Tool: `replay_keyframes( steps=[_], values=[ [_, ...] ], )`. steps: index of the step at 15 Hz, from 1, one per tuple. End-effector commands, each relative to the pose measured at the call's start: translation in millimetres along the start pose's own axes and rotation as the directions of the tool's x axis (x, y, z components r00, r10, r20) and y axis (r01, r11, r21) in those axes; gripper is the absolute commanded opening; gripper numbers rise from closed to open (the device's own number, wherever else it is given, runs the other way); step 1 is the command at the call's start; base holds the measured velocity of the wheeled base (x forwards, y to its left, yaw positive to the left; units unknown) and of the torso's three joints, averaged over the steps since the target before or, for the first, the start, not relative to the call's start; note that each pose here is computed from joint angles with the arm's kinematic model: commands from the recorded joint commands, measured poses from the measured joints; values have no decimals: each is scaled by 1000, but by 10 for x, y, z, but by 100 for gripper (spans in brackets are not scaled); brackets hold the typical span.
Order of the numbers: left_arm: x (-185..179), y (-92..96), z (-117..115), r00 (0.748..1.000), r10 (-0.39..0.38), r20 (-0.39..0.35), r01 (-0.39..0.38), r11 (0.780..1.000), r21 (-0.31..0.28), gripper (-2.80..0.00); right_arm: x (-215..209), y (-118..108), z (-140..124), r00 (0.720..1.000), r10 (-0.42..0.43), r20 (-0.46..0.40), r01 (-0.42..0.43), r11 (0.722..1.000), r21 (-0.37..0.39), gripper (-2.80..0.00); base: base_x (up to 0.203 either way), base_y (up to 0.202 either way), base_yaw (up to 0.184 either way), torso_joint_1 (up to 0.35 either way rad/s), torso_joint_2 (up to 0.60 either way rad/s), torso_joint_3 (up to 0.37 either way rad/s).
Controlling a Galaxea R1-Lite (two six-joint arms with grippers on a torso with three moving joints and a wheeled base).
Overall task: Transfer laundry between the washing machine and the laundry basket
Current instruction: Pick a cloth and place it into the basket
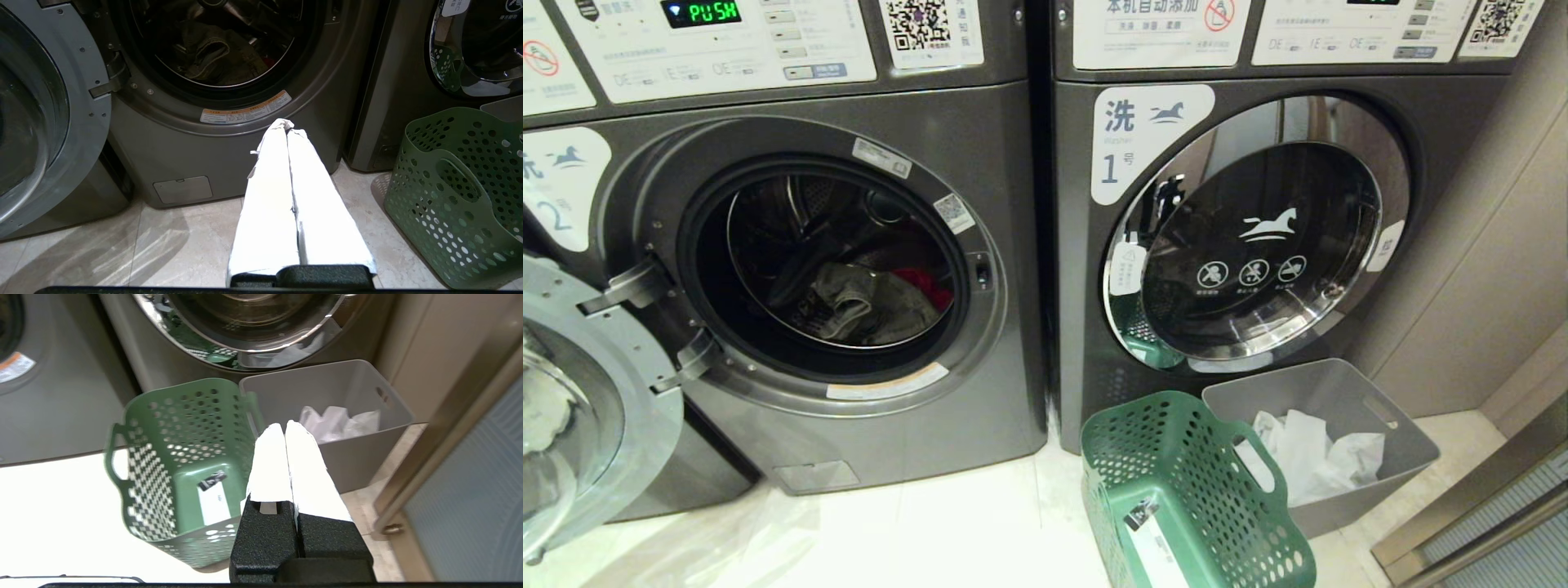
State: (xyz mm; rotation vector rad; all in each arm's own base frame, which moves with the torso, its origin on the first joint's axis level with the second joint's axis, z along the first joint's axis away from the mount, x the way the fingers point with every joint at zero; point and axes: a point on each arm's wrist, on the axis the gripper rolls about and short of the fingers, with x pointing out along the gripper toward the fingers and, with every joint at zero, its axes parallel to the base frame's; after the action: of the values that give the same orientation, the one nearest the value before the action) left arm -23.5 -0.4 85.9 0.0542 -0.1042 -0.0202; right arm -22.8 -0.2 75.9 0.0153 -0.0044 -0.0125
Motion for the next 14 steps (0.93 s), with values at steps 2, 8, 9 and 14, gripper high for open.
replay_keyframes(
  steps=[2, 8, 9, 14],
  values=[
    [22, -6, -113, 999, -2, -41, 2, 1000, -1, -280, 0, 0, 0, 1000, 0, 0, 0, 1000, 0, -280, 0, 195, -2, 2, 2, 2],
    [22, -6, -113, 999, -2, -41, 2, 1000, -1, -280, 0, 0, 0, 1000, 0, 0, 0, 1000, -2, -280, 0, 196, -1, 2, 2, 4],
    [22, -6, -111, 999, -2, -39, 2, 1000, -1, -280, 0, 0, 0, 1000, 0, 0, 0, 1000, -2, -280, 0, 190, -4, 3, 6, 4],
    [22, -6, -113, 999, -2, -41, 2, 1000, 4, -280, 0, 0, 0, 1000, 2, 0, -2, 1000, -5, -280, 0, 193, -1, 1, 2, 5]
  ],
)
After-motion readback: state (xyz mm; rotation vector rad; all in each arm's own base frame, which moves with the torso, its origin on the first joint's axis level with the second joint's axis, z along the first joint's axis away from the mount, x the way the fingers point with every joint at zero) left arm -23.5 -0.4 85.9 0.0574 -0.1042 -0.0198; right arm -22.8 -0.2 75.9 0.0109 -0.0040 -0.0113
